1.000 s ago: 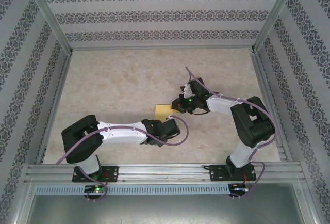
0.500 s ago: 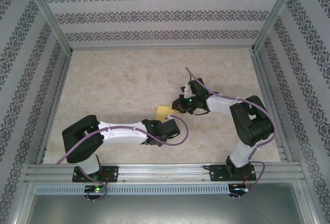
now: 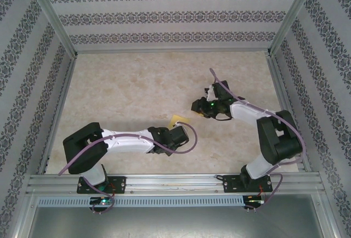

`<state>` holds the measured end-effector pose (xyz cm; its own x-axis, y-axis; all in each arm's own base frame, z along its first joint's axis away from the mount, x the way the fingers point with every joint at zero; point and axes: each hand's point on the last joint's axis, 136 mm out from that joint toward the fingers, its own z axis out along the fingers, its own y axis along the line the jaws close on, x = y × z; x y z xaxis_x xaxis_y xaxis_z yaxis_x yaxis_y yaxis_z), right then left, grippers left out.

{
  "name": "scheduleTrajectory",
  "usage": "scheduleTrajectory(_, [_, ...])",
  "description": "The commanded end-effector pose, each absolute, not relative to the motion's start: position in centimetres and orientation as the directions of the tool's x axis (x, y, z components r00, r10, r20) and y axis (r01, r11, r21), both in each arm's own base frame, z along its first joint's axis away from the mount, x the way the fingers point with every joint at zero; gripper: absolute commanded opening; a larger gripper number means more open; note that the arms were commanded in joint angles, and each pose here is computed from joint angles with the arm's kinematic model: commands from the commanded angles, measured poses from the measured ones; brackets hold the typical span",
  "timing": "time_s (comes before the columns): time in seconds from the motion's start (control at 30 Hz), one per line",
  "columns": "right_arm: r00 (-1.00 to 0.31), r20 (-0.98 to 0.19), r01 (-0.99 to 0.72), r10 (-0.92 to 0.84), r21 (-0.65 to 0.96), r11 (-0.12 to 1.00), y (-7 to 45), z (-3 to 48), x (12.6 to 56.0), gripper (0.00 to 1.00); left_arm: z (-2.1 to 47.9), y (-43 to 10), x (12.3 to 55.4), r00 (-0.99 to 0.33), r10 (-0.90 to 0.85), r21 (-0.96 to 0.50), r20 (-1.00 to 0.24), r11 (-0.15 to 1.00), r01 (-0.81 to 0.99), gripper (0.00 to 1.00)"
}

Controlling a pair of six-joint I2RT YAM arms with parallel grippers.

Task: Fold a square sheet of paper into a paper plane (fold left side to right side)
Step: Fold the wing for the fifth time at the center of the table.

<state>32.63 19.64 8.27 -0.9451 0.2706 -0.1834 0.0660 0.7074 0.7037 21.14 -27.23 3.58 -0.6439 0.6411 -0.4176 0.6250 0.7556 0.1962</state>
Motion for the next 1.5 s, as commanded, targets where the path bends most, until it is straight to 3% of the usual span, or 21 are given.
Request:
scheduleTrajectory(0.0, [-0.929, -0.234, 0.074, 0.285, 0.640, 0.765, 16.7, 8.0, 31.7, 0.40, 5.0, -28.3, 21.5, -0.687, 0.549, 0.043, -0.476, 0.795, 0.605, 0.00])
scheduleTrajectory(0.33, [-0.905, -0.328, -0.012, 0.273, 0.659, 0.752, 15.4, 9.4, 30.0, 0.44, 5.7, -30.2, 21.9, -0.825, 0.387, -0.351, -0.412, 0.768, 0.535, 0.00])
scheduleTrajectory(0.73, [-0.917, -0.334, -0.098, 0.217, 0.718, 0.689, 17.6, 9.4, 28.6, 0.44, 7.1, -31.6, 24.0, -0.926, 0.166, -0.633, -0.339, 0.687, 0.355, 0.00])
scheduleTrajectory(1.0, [-0.922, -0.316, -0.100, 0.223, 0.751, 0.653, 19.1, 9.2, 28.4, 0.44, 6.9, -31.9, 25.2, -0.963, 0.029, -0.750, -0.266, 0.621, 0.226, 0.00])
scheduleTrajectory(1.47, [-0.924, -0.280, -0.058, 0.261, 0.776, 0.628, 20.5, 7.9, 28.2, 0.42, 6.2, -33.0, 25.9, -0.982, -0.064, -0.851, -0.179, 0.511, 0.122, 0.00])
